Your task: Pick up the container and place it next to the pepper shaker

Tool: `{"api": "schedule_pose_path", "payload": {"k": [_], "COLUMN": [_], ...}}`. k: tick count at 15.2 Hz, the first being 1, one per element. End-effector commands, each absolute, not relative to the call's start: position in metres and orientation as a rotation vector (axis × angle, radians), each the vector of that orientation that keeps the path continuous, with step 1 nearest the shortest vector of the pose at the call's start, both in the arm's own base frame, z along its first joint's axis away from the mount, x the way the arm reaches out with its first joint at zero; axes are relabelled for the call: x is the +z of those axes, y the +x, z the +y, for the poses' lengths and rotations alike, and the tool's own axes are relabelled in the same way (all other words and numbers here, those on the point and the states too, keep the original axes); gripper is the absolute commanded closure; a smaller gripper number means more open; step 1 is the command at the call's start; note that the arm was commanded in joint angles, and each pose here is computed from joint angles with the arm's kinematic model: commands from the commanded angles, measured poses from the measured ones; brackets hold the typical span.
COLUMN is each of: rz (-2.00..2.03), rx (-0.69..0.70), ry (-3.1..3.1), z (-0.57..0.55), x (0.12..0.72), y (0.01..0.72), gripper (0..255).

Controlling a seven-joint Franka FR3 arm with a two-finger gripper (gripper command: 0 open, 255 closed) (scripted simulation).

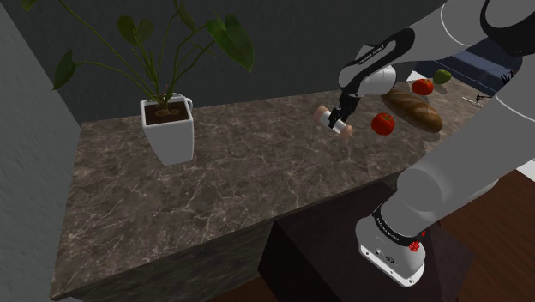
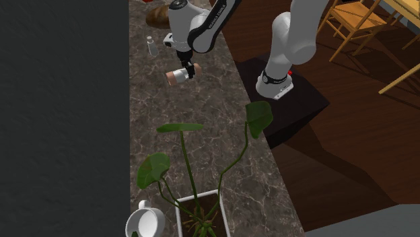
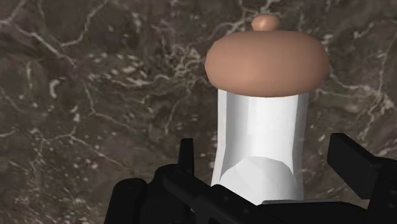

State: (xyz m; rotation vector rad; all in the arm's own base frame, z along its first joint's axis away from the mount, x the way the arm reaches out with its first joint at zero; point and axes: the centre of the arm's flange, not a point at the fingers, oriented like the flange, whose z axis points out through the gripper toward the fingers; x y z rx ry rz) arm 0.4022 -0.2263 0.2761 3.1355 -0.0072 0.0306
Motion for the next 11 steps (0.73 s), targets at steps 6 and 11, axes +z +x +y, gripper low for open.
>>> {"api": "schedule_pose_path", "payload": {"k": [6, 11], "rz": [-0.007, -0.007], "rx": [0.031, 0.031], "ry": [3.135, 3.135], "z": [-0.2266, -0.2266], "x": [0.2754, 0.2754], "y": [0.4025, 0.4025], "gripper": [0, 255]}}
